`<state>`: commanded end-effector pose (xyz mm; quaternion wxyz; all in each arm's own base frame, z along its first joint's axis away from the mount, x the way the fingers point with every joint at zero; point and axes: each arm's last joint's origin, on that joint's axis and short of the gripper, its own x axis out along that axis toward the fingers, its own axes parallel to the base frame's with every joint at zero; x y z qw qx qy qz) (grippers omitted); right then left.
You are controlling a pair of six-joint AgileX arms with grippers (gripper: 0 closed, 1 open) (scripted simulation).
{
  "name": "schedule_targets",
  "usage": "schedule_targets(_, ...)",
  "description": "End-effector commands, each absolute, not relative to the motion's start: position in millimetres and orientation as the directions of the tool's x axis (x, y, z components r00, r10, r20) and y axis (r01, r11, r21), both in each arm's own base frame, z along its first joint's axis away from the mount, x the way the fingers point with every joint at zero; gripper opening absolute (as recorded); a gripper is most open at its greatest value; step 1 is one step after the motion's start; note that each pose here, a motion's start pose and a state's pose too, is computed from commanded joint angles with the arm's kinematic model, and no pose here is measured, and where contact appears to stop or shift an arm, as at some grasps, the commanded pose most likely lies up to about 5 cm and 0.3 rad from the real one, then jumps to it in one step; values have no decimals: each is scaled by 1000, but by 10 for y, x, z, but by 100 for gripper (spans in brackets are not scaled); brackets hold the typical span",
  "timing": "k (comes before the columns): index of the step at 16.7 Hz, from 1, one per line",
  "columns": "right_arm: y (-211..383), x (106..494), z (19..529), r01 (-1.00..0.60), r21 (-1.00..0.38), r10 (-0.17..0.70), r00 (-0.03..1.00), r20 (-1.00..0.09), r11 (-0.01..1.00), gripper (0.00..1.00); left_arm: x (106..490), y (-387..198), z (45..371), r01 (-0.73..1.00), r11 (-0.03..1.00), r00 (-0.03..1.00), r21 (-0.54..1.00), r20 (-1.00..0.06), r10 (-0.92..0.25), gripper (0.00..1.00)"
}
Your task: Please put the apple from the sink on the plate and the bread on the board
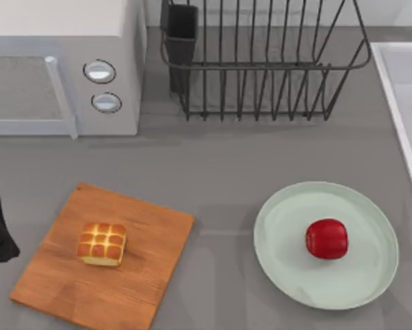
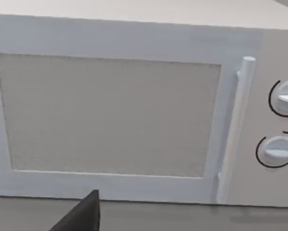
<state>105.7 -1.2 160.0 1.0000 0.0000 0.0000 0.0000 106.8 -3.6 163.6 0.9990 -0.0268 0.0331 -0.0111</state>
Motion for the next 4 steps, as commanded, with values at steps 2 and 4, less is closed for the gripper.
schedule_targets(2, -12, 1057, 1600, 0, 0, 0, 1000, 0, 1000, 100, 1058, -15, 1607, 3, 1000, 1000, -8, -9, -4, 100)
schedule_targets(4, -12, 1057, 1600, 0, 0, 0, 1000, 0, 1000, 100, 1057, -12, 1600, 0, 1000, 1000, 0, 0, 0, 100)
